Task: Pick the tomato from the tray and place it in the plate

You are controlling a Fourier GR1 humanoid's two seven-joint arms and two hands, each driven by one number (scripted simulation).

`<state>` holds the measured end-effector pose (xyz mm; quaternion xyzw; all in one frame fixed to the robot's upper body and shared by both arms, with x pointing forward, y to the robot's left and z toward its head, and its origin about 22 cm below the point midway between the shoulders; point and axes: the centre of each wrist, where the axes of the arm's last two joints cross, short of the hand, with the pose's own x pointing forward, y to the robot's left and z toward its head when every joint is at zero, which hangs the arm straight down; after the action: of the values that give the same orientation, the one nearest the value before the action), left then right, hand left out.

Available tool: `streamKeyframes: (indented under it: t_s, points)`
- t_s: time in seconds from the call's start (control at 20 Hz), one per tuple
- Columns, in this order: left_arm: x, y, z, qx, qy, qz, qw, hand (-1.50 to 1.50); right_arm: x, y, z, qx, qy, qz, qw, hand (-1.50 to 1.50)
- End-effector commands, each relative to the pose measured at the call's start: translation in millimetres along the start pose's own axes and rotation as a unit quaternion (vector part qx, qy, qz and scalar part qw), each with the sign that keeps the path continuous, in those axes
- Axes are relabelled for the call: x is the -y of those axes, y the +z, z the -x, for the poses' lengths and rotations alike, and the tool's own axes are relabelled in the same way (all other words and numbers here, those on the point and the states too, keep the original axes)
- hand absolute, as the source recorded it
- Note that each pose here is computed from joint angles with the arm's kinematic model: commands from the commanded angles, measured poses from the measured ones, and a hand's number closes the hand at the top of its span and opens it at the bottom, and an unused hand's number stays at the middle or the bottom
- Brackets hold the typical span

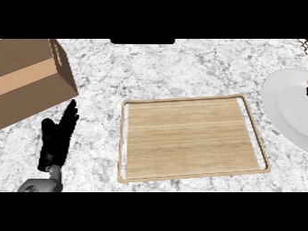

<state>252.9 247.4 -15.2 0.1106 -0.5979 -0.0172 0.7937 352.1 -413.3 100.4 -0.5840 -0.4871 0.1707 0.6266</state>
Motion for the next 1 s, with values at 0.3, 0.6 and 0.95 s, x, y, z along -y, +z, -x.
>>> streamKeyframes:
  t_s: [0.3,0.6,0.95]
  points:
    - [-8.3,3.8,-11.6,0.006,-0.002,0.004,1.0000,0.00,-26.5,-8.2,46.1,-0.050,0.016,-0.192,0.980,1.50]
    - [-5.6,-8.0,-13.8,0.005,-0.010,-0.001,0.9999,0.00,-23.0,-17.6,52.6,0.002,-0.017,-0.233,0.972,-1.50]
    - [-14.8,3.8,-11.1,-0.001,-0.005,-0.008,1.0000,0.00,-6.3,-19.0,72.3,0.074,-0.245,-0.113,0.960,-1.50]
